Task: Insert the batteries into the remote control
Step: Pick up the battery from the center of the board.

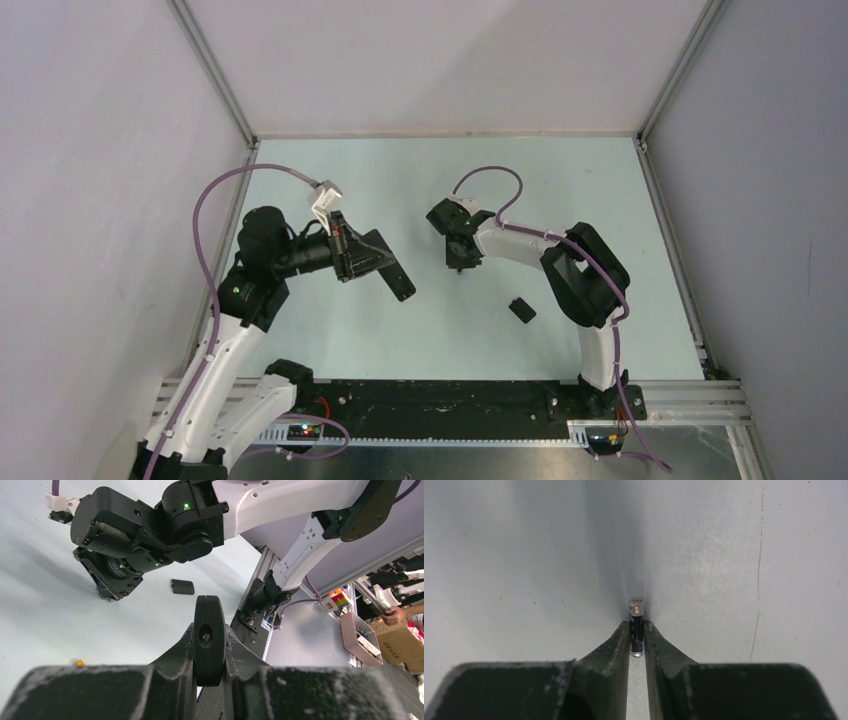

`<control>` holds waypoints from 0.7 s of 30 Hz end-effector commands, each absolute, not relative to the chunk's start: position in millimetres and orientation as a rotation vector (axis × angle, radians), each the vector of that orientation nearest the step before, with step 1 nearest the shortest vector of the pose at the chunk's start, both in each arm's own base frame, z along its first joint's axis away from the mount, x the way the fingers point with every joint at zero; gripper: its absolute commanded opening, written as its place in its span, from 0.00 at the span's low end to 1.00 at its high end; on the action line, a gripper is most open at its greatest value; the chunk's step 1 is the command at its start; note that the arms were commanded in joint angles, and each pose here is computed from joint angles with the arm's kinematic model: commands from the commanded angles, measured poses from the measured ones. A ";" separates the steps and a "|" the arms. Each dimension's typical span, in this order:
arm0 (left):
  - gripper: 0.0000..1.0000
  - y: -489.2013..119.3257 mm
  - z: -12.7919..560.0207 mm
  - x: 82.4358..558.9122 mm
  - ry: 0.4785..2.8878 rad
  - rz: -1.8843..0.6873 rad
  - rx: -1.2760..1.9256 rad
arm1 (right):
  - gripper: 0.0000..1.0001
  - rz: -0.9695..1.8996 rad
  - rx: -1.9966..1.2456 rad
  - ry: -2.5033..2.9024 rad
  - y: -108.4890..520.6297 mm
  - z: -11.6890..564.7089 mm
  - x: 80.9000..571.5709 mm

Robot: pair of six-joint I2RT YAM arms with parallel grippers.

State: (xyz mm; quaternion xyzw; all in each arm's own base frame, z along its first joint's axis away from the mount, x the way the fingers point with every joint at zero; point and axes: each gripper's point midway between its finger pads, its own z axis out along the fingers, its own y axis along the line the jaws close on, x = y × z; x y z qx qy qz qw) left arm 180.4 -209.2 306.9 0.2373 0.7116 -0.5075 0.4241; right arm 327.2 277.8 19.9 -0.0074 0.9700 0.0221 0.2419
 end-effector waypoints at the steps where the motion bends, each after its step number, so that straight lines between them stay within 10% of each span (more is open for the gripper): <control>1: 0.00 -208.9 317.0 180.0 1.736 -1.259 0.621 | 0.16 0.047 -0.013 2.651 273.5 19.2 335.1; 21: 0.00 -210.9 320.8 195.5 1.749 -1.233 0.605 | 0.15 0.955 -0.317 2.059 288.6 251.0 278.2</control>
